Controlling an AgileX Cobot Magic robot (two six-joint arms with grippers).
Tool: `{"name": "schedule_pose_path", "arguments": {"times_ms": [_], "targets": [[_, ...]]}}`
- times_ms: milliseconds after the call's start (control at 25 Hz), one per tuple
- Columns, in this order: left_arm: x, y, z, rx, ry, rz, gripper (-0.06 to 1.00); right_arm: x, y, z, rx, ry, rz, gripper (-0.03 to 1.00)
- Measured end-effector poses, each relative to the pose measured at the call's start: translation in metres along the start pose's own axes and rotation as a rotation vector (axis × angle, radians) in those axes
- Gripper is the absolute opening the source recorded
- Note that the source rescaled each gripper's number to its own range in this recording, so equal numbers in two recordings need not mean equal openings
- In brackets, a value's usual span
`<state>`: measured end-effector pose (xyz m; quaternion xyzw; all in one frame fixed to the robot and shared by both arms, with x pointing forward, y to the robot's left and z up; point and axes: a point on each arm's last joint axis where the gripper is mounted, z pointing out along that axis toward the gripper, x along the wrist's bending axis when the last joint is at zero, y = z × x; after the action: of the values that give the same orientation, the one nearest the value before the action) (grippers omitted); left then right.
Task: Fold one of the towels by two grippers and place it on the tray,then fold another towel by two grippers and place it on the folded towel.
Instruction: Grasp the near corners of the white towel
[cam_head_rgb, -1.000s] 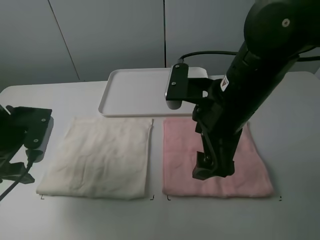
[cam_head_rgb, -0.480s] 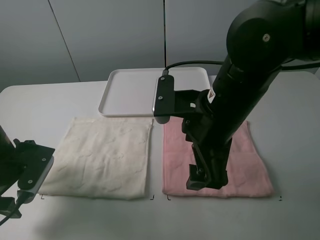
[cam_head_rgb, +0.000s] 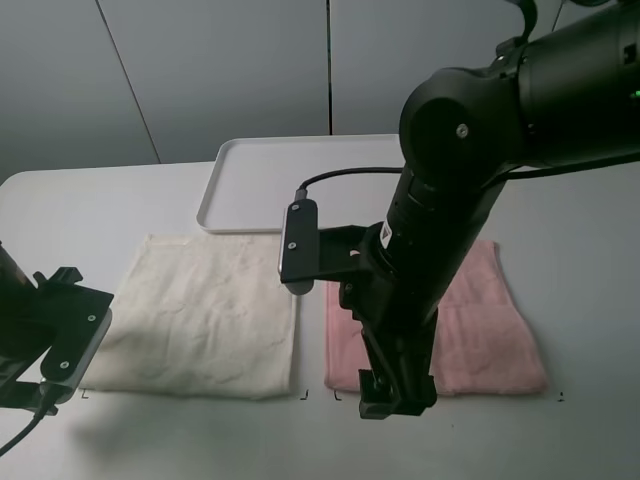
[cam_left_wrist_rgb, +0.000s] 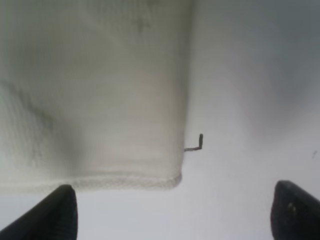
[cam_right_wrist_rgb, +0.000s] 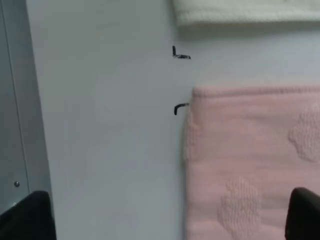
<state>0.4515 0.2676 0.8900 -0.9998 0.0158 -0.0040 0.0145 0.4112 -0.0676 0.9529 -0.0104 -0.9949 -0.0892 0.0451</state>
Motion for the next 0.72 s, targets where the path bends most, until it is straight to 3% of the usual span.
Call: {"name": "schedule_pose_path", "arguments": {"times_ms": [280, 720], "targets": [[0.000, 0.000, 0.007, 0.002, -0.022, 0.048, 0.99, 0.020, 0.019, 0.017, 0.032, -0.014, -0.104, 1.00], [-0.004, 0.000, 0.015, 0.004, -0.049, 0.055, 0.99, 0.021, 0.059, 0.032, 0.013, -0.026, -0.142, 1.00]]}}
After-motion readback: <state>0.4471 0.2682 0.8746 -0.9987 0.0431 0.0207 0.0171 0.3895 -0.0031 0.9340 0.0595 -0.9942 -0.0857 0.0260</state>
